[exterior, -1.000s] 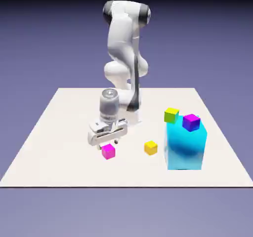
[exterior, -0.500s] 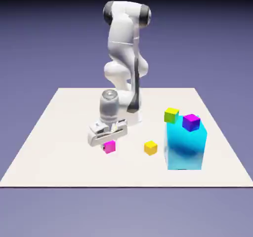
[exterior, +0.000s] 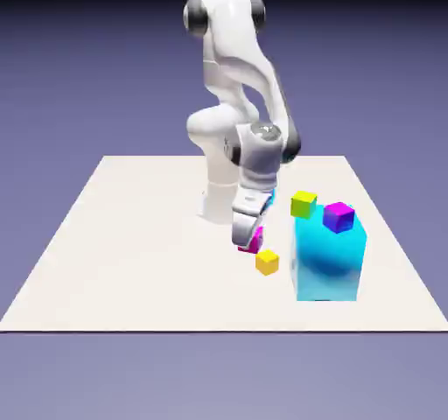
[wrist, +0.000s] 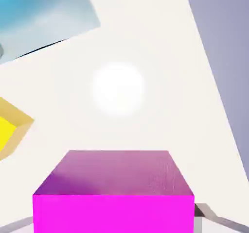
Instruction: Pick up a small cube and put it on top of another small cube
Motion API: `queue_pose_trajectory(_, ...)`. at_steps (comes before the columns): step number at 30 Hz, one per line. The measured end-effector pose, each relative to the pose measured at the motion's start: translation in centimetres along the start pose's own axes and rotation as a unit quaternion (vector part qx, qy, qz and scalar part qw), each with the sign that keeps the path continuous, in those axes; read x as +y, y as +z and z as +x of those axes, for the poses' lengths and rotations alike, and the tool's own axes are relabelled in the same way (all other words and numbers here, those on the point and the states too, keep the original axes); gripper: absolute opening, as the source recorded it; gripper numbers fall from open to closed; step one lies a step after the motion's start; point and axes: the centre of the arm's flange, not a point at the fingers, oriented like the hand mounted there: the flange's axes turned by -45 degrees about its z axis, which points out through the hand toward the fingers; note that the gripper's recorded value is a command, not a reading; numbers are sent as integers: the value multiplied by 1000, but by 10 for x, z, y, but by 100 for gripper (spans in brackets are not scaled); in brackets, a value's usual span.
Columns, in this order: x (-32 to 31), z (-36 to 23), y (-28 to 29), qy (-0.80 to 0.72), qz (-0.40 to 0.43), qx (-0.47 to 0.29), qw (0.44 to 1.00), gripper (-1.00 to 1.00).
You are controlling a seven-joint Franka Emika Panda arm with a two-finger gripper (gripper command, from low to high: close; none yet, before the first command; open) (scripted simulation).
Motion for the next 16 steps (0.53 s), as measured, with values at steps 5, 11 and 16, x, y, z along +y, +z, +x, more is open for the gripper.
queue_pose_trajectory(5, -32, 95, -91, -186, -23, -4, 982, -100)
queue_pose_trajectory(11, -63, 141, -107, -281, -35, -8, 959, -100)
queue_pose_trajectory(16, -62, 141, -71, -281, -36, -8, 959, 100)
